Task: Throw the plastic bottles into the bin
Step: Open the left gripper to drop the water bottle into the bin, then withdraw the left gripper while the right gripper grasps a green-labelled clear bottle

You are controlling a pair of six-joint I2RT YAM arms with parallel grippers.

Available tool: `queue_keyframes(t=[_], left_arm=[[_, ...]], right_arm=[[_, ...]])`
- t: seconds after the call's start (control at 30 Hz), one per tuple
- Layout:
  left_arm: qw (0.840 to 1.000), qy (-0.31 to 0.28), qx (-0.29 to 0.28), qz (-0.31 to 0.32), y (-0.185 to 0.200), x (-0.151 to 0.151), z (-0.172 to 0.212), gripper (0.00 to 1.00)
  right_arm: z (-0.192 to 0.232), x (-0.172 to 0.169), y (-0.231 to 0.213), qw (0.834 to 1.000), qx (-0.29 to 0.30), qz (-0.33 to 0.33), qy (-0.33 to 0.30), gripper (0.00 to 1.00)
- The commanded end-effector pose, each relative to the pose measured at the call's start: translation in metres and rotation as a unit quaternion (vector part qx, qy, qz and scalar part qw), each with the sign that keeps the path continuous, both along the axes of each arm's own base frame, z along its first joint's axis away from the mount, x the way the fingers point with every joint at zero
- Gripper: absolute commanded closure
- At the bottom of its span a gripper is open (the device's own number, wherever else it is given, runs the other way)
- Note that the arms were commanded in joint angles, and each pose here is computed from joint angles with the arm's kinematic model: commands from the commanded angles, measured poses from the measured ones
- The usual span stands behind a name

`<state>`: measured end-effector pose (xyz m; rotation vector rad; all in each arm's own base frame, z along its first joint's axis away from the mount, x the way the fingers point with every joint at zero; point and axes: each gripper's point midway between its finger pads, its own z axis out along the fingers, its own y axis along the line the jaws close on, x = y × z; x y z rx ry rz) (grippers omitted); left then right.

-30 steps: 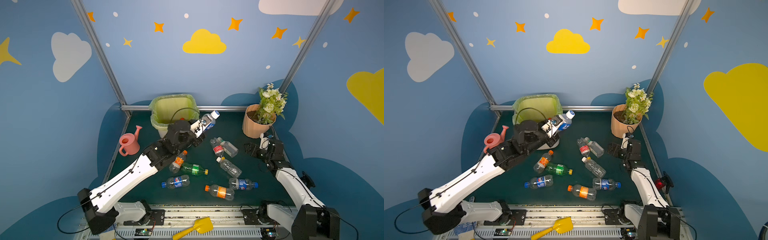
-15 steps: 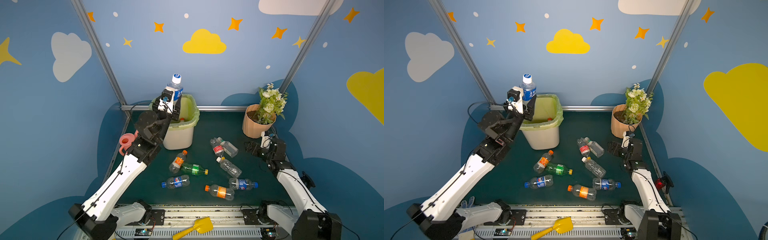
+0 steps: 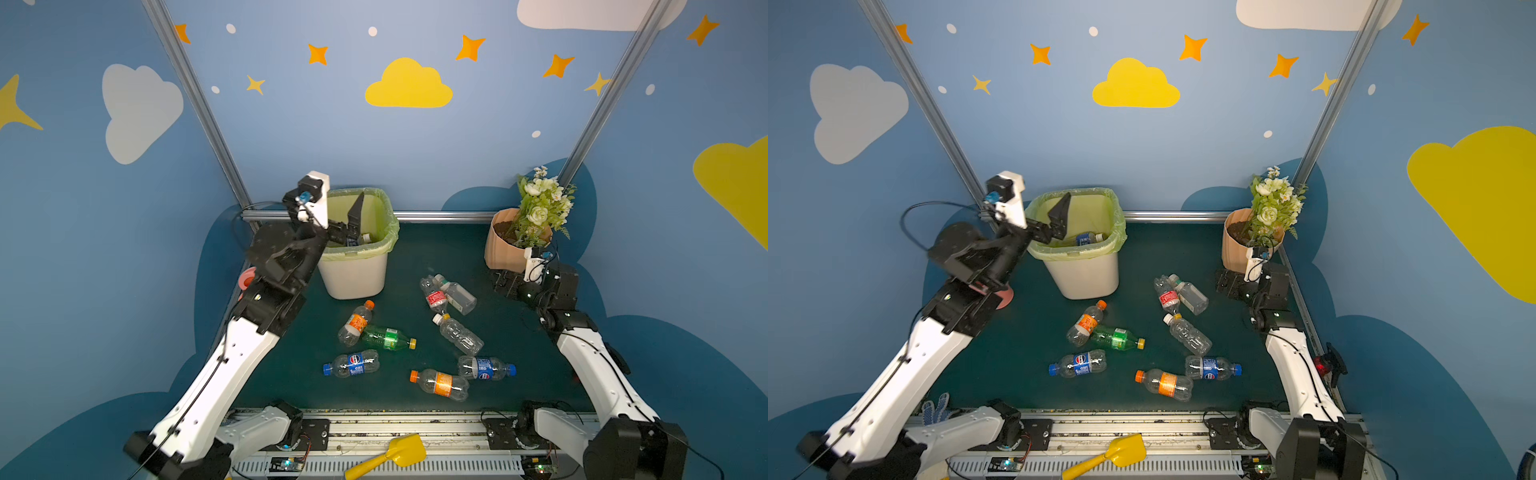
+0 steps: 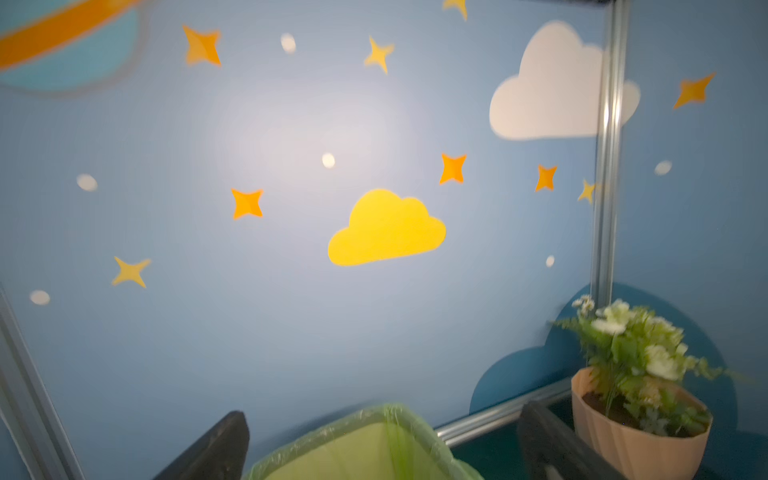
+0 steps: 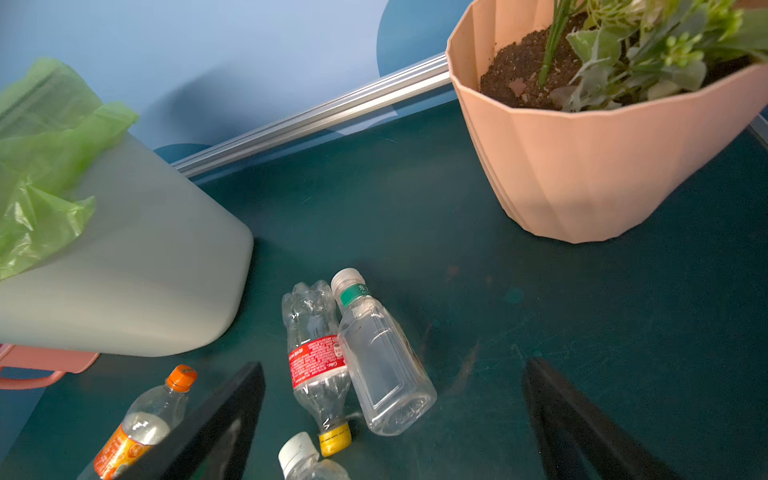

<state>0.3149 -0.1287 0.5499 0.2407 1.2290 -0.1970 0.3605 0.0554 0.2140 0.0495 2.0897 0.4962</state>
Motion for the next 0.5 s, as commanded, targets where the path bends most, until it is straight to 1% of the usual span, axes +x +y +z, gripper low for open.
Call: queue_keyframes(t=[0.0, 0.13, 0.23, 0.33, 0.47], left_arm=[[1.0, 0.004, -0.005, -0.006, 0.004, -0.01, -0.012, 0.0], [0.999, 0.039, -0.014, 0.005, 0.013, -0.017, -0.039, 0.0], [0.998, 0.062, -0.024, 0.019, 0.024, -0.024, -0.061, 0.0], [0.995, 0.074, -0.039, 0.044, 0.041, -0.036, -0.08, 0.0], [0.988, 0.092, -0.059, 0.109, 0.075, -0.055, -0.103, 0.0]], right_arm=[[-0.007, 0.004, 0.014, 0.997, -0.05, 0.051, 0.023, 0.05], [-0.022, 0.011, 0.038, 0.985, -0.102, 0.115, 0.077, 0.06], [-0.035, 0.016, 0.056, 0.97, -0.15, 0.156, 0.109, 0.06], [-0.049, 0.018, 0.07, 0.955, -0.179, 0.19, 0.139, 0.06], [-0.07, 0.013, 0.076, 0.928, -0.215, 0.226, 0.204, 0.06]])
